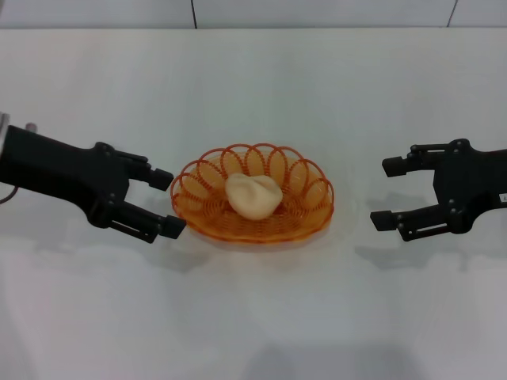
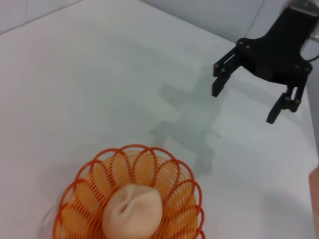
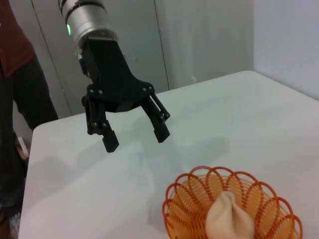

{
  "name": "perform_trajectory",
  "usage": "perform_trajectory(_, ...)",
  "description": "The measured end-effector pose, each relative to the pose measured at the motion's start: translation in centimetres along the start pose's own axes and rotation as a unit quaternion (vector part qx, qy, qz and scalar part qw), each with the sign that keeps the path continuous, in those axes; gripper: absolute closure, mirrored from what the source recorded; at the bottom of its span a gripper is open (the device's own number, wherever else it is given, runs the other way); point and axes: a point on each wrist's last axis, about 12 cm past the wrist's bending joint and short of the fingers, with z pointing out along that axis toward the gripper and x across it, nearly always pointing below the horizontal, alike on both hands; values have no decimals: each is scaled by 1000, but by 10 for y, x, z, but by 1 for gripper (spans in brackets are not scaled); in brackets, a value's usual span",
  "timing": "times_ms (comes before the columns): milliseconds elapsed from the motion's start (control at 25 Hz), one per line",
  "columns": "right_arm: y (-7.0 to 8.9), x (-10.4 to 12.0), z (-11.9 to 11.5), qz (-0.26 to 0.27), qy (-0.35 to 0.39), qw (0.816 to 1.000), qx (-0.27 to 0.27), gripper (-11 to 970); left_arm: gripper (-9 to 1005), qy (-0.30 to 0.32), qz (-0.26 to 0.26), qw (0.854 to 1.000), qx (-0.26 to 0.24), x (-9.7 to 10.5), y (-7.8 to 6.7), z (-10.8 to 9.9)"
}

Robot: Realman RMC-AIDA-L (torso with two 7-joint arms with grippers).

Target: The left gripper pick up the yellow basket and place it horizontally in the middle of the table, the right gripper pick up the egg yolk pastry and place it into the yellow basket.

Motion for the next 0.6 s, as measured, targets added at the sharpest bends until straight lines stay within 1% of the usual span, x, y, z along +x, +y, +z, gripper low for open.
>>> perform_trajectory(240,-1,-2,1,-3,0,1000,1,114,123,7,33,999,16,-15,0,10)
perform_trajectory(360,-1,-3,1,-4,0,1000,1,114,124,14,40,999,23,-18,-1,14)
perform_trajectory(600,0,-3,2,-6,2,1000,-3,114,126,13,42,999,26,-19,-2,15)
